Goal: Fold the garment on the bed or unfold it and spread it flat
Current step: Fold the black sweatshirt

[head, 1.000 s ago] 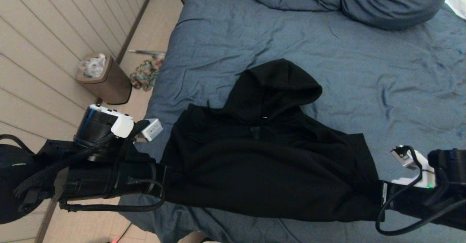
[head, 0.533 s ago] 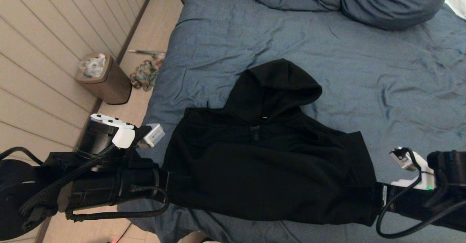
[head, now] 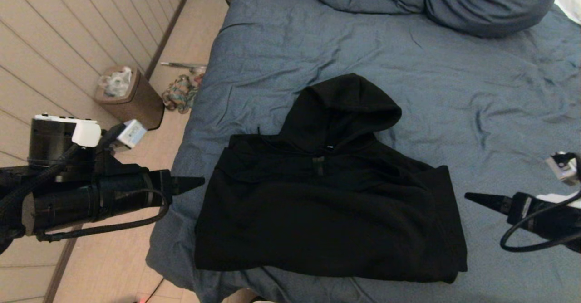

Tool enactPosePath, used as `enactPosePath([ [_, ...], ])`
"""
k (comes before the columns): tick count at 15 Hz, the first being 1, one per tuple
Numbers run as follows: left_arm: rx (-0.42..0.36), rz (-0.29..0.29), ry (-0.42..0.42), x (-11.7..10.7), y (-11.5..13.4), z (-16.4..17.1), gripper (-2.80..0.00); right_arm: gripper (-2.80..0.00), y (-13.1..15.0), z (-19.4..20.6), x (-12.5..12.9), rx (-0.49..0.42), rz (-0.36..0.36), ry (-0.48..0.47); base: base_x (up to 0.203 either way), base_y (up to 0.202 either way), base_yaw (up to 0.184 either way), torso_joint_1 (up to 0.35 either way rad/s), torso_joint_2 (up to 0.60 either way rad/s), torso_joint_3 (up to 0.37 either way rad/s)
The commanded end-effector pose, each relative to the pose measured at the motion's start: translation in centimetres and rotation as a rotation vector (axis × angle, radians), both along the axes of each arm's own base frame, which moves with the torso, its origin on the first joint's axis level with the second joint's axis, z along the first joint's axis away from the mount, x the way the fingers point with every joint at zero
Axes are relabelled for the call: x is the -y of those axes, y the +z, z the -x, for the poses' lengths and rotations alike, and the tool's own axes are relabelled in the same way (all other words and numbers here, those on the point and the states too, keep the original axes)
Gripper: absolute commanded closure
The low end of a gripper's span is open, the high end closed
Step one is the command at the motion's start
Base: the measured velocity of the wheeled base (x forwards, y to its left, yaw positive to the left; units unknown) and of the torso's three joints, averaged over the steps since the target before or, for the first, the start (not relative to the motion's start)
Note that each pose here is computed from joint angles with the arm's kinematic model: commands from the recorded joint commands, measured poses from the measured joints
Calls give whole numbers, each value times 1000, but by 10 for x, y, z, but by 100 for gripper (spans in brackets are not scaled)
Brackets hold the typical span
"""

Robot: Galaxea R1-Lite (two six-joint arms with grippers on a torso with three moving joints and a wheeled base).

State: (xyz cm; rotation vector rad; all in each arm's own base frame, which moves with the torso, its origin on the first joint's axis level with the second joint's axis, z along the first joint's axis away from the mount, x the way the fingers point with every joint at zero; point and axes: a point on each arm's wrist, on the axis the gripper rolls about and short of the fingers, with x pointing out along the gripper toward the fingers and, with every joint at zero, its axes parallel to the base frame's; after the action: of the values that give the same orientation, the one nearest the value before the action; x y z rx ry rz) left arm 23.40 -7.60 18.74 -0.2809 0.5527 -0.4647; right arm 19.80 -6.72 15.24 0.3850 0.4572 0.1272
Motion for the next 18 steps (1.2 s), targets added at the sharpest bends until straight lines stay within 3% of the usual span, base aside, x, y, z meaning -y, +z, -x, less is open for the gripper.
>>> enactPosePath([
  [1,11,60,35,-13,12,-4,-280,-280,25,10,6,96,34,-39,0,0,0,0,0,0],
  [2,-7,68,48,-15,12,-6,-186,0,36,10,8,124,35,-50,0,0,0,0,0,0],
  [3,-6,76,58,-17,14,-8,0,0,49,7,9,152,26,-62,0,0,0,0,0,0],
  [5,-26,149,138,-26,23,-14,0,0,77,-3,13,203,-15,-82,0,0,0,0,0,0],
  [8,-85,171,250,-51,21,-36,0,0,100,-54,5,171,-79,-53,0,0,0,0,0,0],
  [11,-120,204,278,-59,18,-45,0,0,86,-128,-38,73,-20,-110,0,0,0,0,0,0],
  [14,-157,198,301,-65,3,-58,0,0,79,-181,-89,74,44,-127,0,0,0,0,0,0],
  [16,-164,194,304,-66,-3,-61,0,0,80,-202,-104,94,53,-130,0,0,0,0,0,0],
  [17,-167,195,304,-66,-5,-63,0,-280,82,-209,-109,108,62,-146,0,0,0,0,0,0],
  [18,-169,193,308,-66,-6,-63,0,-280,85,-211,-112,121,67,-150,0,0,0,0,0,0],
])
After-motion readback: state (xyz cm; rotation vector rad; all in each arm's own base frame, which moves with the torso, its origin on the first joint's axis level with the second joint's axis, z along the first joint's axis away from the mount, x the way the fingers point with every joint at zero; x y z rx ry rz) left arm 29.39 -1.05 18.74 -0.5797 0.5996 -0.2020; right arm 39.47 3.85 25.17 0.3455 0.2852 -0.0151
